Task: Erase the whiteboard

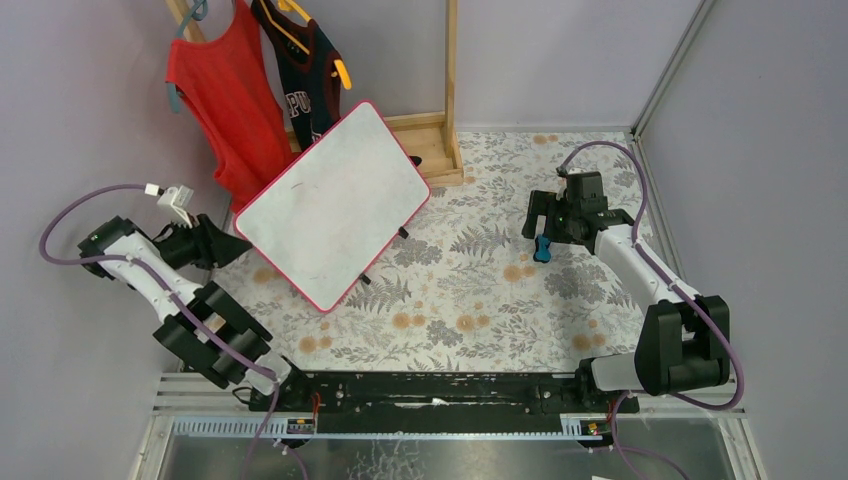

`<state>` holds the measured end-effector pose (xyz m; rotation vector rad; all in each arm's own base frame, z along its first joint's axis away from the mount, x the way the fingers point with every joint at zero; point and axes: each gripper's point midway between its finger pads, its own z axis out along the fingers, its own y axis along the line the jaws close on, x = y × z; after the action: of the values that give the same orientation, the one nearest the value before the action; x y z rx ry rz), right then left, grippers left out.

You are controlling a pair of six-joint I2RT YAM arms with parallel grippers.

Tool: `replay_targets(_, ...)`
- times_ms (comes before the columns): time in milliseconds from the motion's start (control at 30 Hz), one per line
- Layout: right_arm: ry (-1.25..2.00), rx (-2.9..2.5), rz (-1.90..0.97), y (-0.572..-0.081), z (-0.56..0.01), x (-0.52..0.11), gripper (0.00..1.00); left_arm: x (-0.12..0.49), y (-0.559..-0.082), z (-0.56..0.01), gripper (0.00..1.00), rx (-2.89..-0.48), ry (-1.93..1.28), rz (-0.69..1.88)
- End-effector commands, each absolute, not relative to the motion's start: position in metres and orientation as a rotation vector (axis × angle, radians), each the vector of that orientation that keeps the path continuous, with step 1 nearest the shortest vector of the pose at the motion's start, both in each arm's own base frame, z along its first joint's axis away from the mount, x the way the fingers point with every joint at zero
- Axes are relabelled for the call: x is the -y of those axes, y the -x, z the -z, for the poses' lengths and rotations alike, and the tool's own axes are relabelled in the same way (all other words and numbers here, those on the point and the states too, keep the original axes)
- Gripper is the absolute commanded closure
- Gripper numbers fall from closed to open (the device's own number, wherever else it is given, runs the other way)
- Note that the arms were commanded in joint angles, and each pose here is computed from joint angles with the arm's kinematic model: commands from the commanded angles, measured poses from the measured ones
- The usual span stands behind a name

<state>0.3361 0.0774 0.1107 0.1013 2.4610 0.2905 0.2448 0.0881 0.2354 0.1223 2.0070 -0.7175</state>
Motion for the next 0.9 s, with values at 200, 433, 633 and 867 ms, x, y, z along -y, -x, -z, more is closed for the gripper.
replay_targets(200,-0.097,-2.418,-0.304,-0.339,-0.12,-0.081,0.01,-0.117,-0.222,-0.224,0.58,-2.047,-0.014,0.588)
replay_targets(433,-0.108,-2.418,-0.299,-0.34,-0.118,-0.08,0.01,-0.129,-0.205,-0.216,0.58,-2.082,0.015,0.496)
replay_targets(633,-0.129,-2.42,-0.26,-0.338,-0.114,-0.075,0.01,-0.144,-0.2,-0.2,0.58,-2.07,0.098,0.512)
replay_targets(867,-0.143,-2.414,-0.237,-0.333,-0.106,-0.075,0.01,-0.16,-0.207,-0.178,0.6,-2.016,0.235,0.471)
